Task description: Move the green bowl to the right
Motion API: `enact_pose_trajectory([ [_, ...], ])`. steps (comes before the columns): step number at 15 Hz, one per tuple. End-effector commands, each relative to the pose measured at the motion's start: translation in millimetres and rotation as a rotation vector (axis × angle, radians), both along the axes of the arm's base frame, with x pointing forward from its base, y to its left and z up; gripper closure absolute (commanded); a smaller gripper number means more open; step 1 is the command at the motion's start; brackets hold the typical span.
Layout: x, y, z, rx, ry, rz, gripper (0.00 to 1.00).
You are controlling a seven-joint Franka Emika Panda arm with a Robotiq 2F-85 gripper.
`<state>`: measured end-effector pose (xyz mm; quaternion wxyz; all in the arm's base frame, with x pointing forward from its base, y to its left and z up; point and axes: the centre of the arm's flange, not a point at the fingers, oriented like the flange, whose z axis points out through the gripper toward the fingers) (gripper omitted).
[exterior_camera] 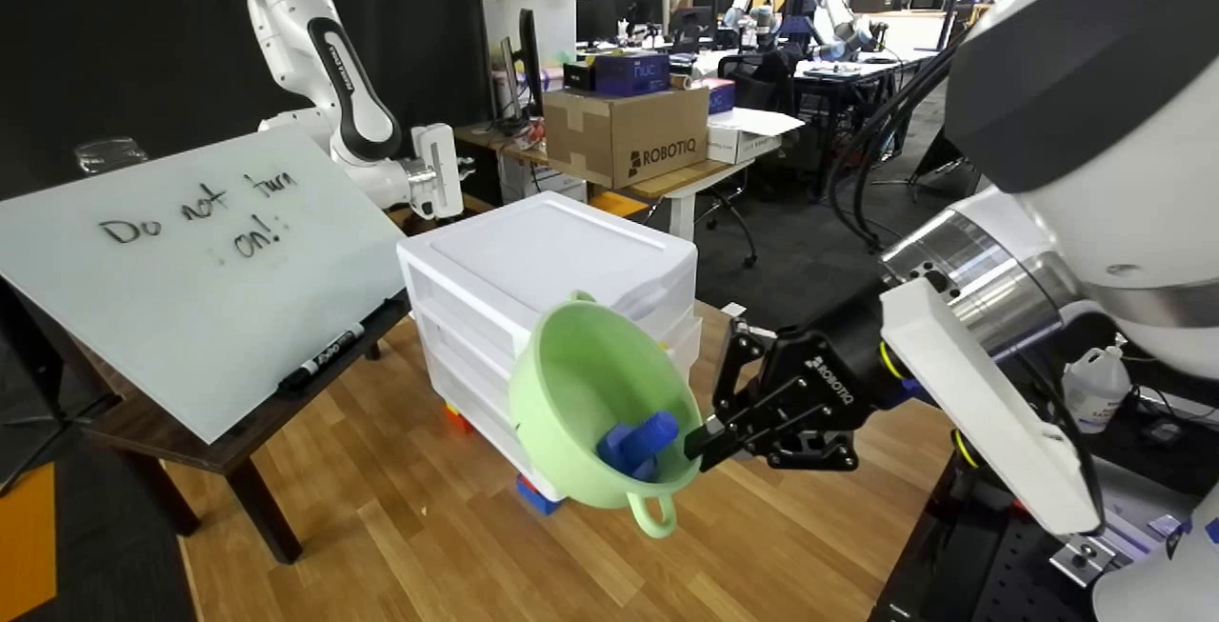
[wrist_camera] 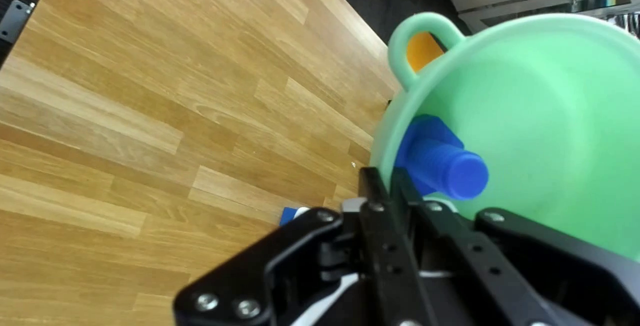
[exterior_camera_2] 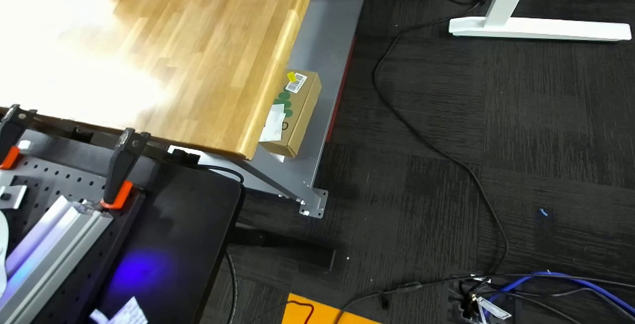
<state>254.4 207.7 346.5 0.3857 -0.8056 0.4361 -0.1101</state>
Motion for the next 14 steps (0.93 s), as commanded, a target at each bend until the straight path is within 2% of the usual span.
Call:
enact_pose_trajectory([
  [1,-5.7,-6.5,-48.4,0.043,-0.02,0.018,0.98],
  [2,-0.6,-2.6,-11.1,0.022,-0.001,0.006,0.98],
  [3,0.5,-4.4,-14.5,0.019,-0.002,0.009,0.92],
  [9,0.1,-2.6,-14.3,0.02,0.001,0.012,0.92],
  [10,0.1,-2.6,-14.3,0.02,0.001,0.012,0.98],
  [14,-6.4,-18.4,-29.2,0.061,0.052,-0.054,0.98],
])
